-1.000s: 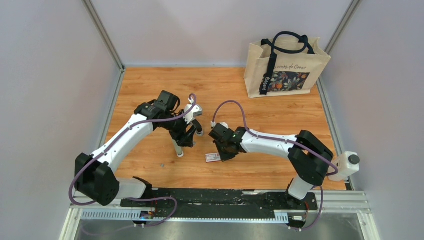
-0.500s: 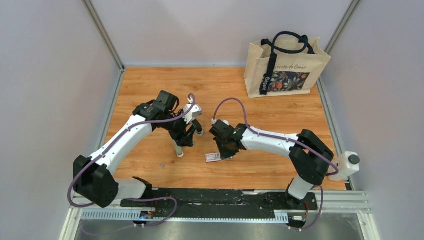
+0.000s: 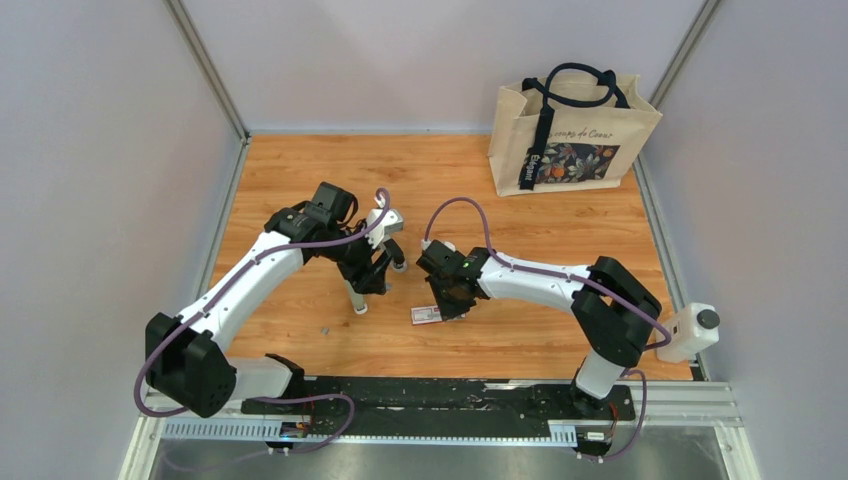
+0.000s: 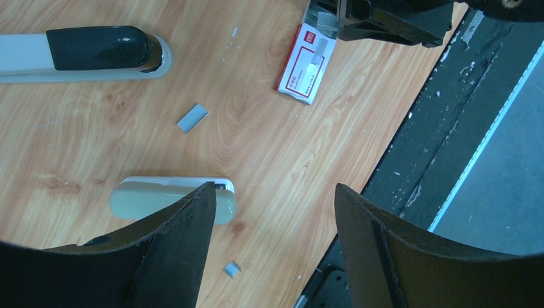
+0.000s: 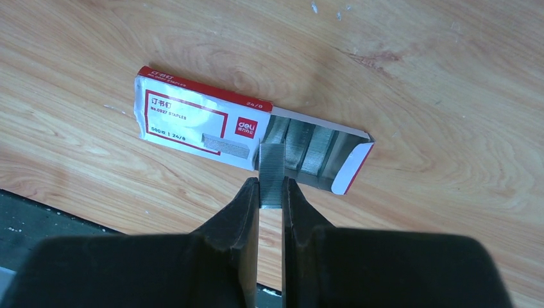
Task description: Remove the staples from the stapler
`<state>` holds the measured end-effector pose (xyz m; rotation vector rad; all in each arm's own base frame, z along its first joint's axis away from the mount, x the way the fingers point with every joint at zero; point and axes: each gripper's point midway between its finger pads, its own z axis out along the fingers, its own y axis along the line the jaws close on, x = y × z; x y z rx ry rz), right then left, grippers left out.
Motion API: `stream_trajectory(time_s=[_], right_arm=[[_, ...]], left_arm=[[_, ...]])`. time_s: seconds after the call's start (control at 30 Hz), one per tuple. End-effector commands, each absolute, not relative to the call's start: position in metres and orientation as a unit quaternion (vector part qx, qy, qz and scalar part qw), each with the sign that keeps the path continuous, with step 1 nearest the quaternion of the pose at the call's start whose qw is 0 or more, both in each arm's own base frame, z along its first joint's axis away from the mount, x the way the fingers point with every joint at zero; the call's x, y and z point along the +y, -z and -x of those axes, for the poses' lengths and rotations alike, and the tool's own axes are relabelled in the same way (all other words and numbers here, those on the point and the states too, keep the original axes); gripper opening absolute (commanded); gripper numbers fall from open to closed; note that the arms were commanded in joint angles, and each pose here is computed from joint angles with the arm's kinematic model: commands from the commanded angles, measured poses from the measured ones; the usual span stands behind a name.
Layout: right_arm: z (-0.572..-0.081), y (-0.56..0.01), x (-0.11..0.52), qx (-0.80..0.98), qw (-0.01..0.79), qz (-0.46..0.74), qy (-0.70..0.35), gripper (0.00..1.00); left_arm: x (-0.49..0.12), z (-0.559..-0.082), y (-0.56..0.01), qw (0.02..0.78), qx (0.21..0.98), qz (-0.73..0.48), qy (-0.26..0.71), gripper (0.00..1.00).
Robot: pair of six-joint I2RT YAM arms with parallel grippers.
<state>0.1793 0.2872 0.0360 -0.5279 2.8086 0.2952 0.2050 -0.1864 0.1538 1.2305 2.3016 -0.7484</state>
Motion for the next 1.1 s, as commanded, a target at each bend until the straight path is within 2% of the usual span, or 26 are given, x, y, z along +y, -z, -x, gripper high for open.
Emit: stream_trajectory(time_s=[0.0,0.8,1.07], right_arm=[[-0.1817,-0.0384,0.2922,0.968,0.136,0.179,-0.112,0.0],[-0.1833,-0.0327,0.2866,0.969,0.135,0.173,-0.111,0.01],[-0.1842,-0.0339,0.2891,0.97,0.123,0.178,-0.107,0.07]], left_arm=[[-0.1887,-0.2056,-0.1629,0.232,0.821,-0.443,0.274,0.76],[-0.1893,-0.2051,-0.1616,0.23,0.823,-0.44,0.276,0.74],[-0.1885,-0.2058,-0.1648,0.238,0.821,-0.442,0.273,0.74]])
